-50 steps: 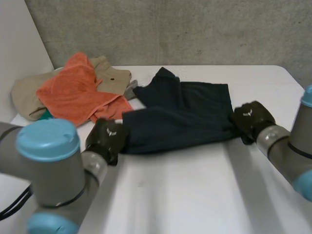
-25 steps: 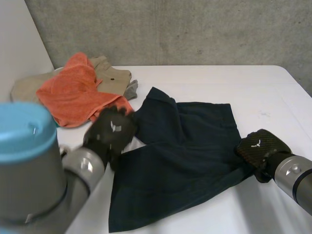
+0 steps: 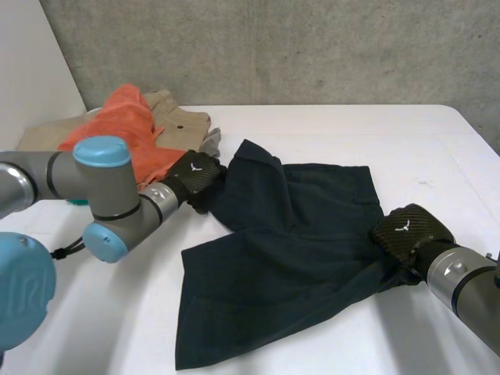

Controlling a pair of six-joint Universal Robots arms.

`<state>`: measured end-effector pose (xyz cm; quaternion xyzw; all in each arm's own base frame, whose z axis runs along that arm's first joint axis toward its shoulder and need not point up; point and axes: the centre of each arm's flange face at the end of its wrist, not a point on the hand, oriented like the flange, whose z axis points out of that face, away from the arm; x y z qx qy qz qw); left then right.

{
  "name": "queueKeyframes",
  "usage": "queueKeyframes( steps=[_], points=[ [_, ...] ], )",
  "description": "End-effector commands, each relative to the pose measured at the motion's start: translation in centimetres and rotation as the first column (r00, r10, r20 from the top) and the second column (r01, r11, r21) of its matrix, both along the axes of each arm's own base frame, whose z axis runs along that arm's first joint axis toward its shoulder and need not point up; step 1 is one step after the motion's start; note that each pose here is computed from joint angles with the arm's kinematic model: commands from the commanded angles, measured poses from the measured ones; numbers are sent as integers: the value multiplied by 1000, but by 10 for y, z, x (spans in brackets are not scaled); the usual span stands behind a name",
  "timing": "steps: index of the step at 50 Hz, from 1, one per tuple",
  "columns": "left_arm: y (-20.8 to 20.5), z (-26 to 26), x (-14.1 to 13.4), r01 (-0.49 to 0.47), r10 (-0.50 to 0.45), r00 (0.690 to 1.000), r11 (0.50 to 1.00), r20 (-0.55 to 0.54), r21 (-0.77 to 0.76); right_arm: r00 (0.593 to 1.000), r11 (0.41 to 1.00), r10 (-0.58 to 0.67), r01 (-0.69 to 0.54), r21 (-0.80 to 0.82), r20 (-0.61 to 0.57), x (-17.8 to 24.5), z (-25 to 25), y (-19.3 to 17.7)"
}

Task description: Fold the laundry.

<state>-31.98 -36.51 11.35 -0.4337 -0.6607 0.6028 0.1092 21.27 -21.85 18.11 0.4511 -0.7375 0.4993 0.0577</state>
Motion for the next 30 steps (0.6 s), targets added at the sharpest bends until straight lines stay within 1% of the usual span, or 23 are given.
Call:
queueKeyframes(
  steps=[1,6,8,9,10,11,13,14,17,18,22,25,30],
  points=[
    [-6,-12,-8,18,-18,1000,1000,-5,-8,1000,1000,-4,4,2,-2,0,-2,-2],
    [-8,-17,-11,18,-18,1000,1000,-1,-17,1000,1000,-7,7,2,-2,-1,-3,-3],
    [-10,-14,-10,-5,6,1000,1000,2,-28,1000,1000,-9,9,-1,-1,-1,-3,-4],
    [-11,-14,-9,-25,25,1000,999,5,-32,1000,1000,-9,9,-1,-1,-1,-3,-4],
    [-13,-14,-7,-73,73,997,996,15,-46,1000,1000,-12,12,-2,0,-2,-3,-4],
    [-14,-13,-6,-101,102,995,993,20,-54,1000,1000,-9,9,-3,0,-1,-2,-4],
    [-14,-5,-4,-156,159,987,985,28,-79,1000,1000,-11,11,-5,2,-1,-2,-4],
    [-12,4,-3,-199,203,979,975,34,-96,1000,1000,-11,11,-8,3,-1,-2,-4],
    [-4,15,1,-245,253,966,962,59,-118,1000,1000,-11,11,-8,9,0,-2,-4],
    [2,19,3,-257,269,959,958,86,-131,1000,1000,-11,11,-5,17,0,-2,-3],
    [14,23,8,-257,284,947,951,154,-172,999,1000,-20,20,3,40,1,-1,-3],
    [21,20,4,-247,282,940,951,191,-187,998,1000,-29,29,8,57,2,-1,-4],
    [31,15,-6,-217,253,945,959,205,-184,997,999,-33,32,10,64,2,-1,-4]
  ],
)
